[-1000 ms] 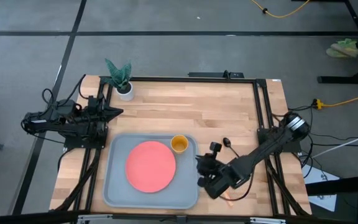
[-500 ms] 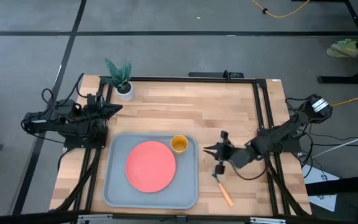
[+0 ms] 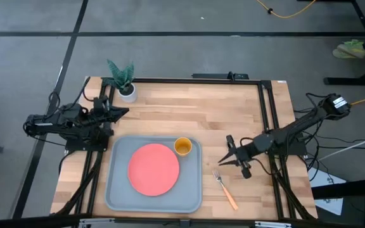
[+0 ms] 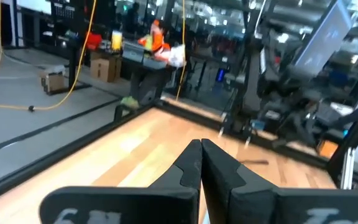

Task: Pick and place plate/cup/fork/spoon on tray
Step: Put the pink plate on the gray tray

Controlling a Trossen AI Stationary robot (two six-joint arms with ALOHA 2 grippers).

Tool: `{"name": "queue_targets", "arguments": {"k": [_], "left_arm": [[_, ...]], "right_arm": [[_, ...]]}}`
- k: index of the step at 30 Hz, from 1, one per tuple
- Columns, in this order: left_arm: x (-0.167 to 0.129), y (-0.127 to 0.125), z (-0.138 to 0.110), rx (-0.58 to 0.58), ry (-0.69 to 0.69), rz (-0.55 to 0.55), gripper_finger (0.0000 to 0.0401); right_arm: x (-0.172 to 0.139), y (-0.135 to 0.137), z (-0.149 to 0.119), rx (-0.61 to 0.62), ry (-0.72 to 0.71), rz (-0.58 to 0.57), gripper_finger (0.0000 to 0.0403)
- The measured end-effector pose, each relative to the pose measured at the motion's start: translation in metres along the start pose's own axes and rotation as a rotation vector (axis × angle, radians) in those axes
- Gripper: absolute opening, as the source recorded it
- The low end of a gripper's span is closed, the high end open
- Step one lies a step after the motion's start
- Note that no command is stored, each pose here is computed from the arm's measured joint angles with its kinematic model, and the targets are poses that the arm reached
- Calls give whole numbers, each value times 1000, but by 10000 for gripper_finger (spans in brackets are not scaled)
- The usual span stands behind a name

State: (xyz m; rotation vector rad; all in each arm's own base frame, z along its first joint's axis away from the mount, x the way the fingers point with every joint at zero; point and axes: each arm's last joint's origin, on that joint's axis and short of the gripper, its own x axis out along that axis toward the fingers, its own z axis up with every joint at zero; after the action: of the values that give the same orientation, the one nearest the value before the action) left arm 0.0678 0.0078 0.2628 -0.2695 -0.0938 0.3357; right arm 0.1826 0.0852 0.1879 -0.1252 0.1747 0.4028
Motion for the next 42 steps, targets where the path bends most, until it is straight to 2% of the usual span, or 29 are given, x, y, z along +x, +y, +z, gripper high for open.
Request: {"name": "queue_targets", "arguments": {"k": [5,9,16,23,28,33,35,37,40,42], "left_arm": [[5,-2,-6,-27,-55,-49,0],[7,-4,-10,-59,-46,-133,0],[26,-17,-15,-157,75,-306,0],[60,-49,-34,-147,219,-530,0],[69,-75,-59,-120,371,-613,0],[69,-109,-70,-76,472,-675,0],[67,-123,-74,-43,525,-682,0],[64,-135,-81,14,585,-644,0],[64,-148,-95,109,649,-520,0],[66,-152,-109,119,692,-428,0]], "right_arm": [[-17,-7,-24,82,5,-41,45],[-29,-8,-36,84,-55,-56,45],[-43,-8,-47,93,-115,-67,45],[-43,-8,-46,90,-118,-88,45],[-43,-9,-47,93,-111,-97,45],[-43,-9,-47,94,-111,-105,45],[-43,-9,-47,94,-109,-105,45],[-43,-9,-47,94,-109,-105,45],[-43,-9,-47,95,-107,-122,45],[-43,-10,-48,100,-106,-147,45]]}}
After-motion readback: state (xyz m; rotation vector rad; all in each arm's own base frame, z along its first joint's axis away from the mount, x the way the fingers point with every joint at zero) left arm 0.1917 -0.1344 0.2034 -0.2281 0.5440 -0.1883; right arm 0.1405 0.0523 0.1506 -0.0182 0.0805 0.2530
